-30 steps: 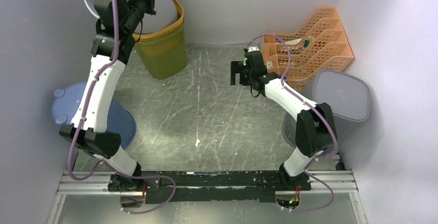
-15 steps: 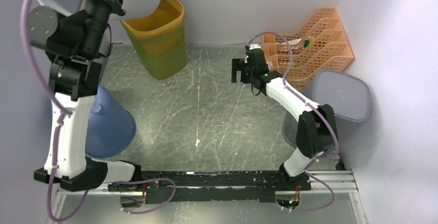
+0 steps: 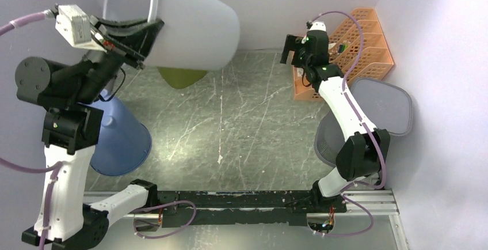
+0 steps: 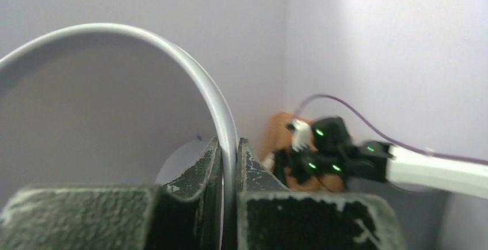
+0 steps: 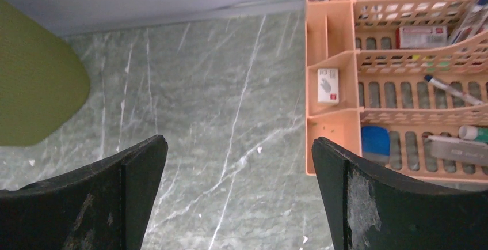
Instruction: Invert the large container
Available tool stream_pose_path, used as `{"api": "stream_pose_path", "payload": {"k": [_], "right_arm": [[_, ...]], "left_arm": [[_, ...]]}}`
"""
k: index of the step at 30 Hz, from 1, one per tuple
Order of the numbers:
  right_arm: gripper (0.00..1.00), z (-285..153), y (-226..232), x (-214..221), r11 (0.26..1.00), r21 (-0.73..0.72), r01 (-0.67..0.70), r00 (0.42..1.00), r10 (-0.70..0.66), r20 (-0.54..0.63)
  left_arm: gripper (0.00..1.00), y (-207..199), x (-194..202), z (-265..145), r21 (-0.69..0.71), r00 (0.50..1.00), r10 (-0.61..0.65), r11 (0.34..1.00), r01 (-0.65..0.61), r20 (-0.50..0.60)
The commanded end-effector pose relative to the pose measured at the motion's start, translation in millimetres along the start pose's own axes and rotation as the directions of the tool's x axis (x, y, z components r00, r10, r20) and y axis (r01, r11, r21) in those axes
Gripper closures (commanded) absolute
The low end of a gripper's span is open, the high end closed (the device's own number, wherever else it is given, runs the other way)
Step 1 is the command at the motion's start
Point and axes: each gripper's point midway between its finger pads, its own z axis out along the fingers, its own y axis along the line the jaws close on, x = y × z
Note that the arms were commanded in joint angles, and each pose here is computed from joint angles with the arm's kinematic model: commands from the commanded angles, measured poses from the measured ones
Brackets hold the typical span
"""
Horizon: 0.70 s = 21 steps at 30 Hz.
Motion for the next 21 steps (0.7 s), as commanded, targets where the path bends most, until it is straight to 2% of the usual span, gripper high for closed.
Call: {"api": "stream_pose_path", "payload": {"k": [1, 9, 15, 21], "right_arm": [[0.01, -17, -10, -40, 1.0, -0.002, -0.01, 0.997, 0.01, 0.077], [0.0, -36, -32, -92, 0.999, 0.007, -0.041, 0.983, 0.039, 0.18], [0.0, -42, -38, -105, 0.999, 0.002, -0.05, 0.978, 0.049, 0.205], [0.01, -45, -38, -112, 0.998, -0.015, -0.055, 0.973, 0.057, 0.222]], "left_arm": [[0.93, -48, -15, -22, 0.196, 0.986, -0.159, 0.97, 0.146, 0.049], [0.93, -73, 50, -51, 0.262, 0.925, -0.358, 0.888, 0.379, -0.126], [0.94, -85, 115, -69, 0.256, 0.79, -0.562, 0.748, 0.612, -0.245], [0.93, -85, 172, -81, 0.196, 0.686, -0.656, 0.663, 0.723, -0.314]]}}
